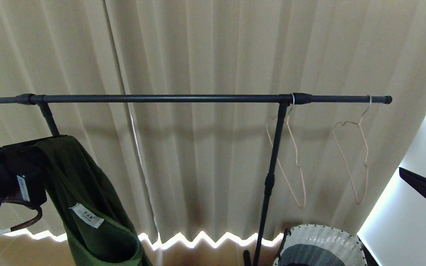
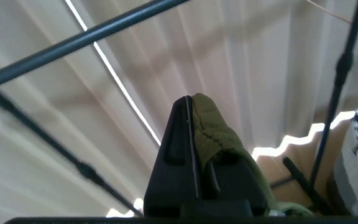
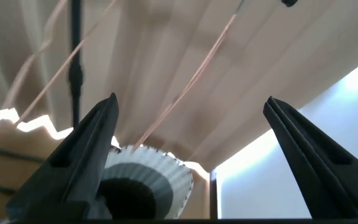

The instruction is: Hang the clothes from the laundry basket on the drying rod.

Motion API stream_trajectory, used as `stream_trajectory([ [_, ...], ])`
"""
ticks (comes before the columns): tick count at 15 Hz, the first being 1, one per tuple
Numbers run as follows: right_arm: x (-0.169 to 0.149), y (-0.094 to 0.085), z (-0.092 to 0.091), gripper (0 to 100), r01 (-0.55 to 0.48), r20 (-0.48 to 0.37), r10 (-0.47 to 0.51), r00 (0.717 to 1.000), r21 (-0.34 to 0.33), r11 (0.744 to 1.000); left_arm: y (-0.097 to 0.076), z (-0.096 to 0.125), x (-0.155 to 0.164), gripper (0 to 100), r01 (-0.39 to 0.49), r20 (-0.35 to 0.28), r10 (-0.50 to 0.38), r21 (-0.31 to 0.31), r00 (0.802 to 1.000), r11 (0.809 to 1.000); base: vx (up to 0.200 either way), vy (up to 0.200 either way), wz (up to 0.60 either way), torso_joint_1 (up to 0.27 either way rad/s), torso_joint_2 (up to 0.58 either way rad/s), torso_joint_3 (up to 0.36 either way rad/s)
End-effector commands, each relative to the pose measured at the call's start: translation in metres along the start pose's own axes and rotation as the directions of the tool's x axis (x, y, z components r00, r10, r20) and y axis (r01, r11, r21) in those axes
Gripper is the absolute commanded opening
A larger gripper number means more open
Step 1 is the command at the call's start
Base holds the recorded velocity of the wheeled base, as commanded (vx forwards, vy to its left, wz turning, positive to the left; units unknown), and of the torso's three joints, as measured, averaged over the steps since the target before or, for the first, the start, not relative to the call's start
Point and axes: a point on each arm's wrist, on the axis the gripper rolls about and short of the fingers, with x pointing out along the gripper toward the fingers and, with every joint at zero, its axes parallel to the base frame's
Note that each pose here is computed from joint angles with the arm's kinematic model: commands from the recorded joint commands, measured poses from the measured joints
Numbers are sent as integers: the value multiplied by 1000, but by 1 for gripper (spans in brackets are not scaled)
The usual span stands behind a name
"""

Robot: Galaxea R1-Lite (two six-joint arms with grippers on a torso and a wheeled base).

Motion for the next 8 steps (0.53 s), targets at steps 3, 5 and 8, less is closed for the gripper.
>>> stream_trajectory([
  [3, 2, -1, 0, 100, 7, -7, -7, 1000, 2, 1000, -1, -3, -1, 0, 2, -8, -2, 3, 1000, 1000, 0, 0, 0, 0, 0, 0],
  [5, 10, -6, -3, 100, 34, -49, -34, 998, 13, 999, -2, -6, -1, 0, 4, -15, -4, 8, 1000, 1000, 0, 0, 0, 0, 0, 0],
  [8, 30, -10, -3, 100, 44, -110, -39, 993, 45, 998, -2, -8, -1, 0, 7, -22, -7, 7, 1000, 1000, 0, 0, 0, 0, 0, 0],
])
